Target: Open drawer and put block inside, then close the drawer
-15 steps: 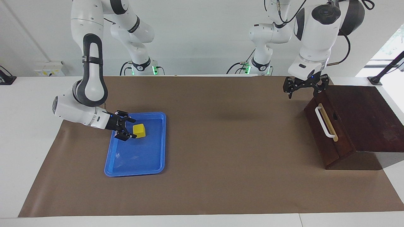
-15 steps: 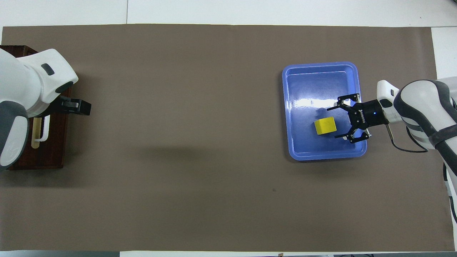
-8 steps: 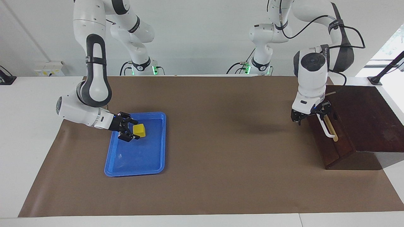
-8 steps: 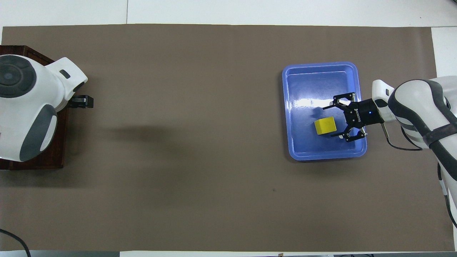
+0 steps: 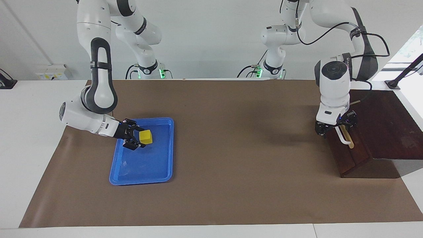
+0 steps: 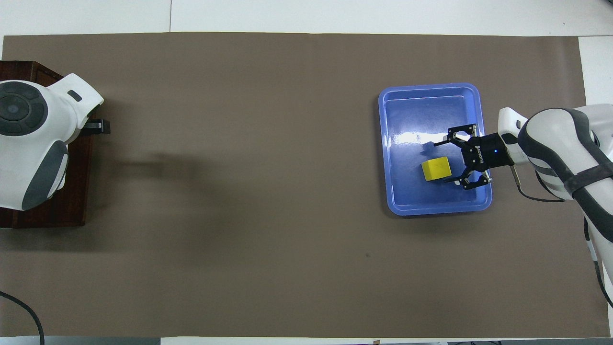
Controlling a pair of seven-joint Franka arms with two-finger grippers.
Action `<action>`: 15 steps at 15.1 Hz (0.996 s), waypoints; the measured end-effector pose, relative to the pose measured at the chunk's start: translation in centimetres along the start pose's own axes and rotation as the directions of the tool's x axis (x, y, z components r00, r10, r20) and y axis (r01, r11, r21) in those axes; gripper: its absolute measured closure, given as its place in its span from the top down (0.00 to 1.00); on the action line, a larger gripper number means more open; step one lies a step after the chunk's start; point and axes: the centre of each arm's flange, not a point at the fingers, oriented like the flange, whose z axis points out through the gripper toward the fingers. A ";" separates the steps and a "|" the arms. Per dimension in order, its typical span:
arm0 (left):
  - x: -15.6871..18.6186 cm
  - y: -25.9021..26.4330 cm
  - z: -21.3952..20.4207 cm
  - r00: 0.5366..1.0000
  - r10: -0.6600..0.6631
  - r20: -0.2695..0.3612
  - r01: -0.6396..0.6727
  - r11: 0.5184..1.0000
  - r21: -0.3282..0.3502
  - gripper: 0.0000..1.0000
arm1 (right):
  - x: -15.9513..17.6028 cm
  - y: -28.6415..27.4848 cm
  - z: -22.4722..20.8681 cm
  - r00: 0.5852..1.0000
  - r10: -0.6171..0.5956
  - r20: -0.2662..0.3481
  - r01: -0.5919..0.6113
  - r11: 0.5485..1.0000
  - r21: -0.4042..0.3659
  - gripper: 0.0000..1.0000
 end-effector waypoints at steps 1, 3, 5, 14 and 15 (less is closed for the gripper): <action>-0.1 0.3 0.3 1.000 0.005 -0.001 -0.005 1.000 -0.004 1.00 | -0.1 -0.1 0.0 1.000 0.002 0.000 -0.002 1.000 -0.001 1.00; -0.4 0.7 0.9 1.000 0.012 -0.009 -0.013 1.000 -0.014 1.00 | -0.2 -0.1 -0.1 1.000 0.003 0.001 -0.003 1.000 -0.001 1.00; -0.9 0.9 1.8 1.000 0.017 -0.002 -0.017 1.000 -0.018 1.00 | -0.2 -0.1 0.0 1.000 0.004 0.001 -0.004 1.000 0.000 1.00; -1.1 2.2 3.1 0.999 0.044 -0.005 -0.044 0.999 -0.014 1.00 | 0.3 0.2 0.2 1.000 -0.006 0.004 0.006 1.000 -0.001 0.56; -1.1 3.1 2.6 0.999 0.039 -0.015 -0.039 0.999 -0.019 1.00 | 0.3 0.3 0.2 1.000 -0.008 0.008 0.008 1.000 -0.005 0.56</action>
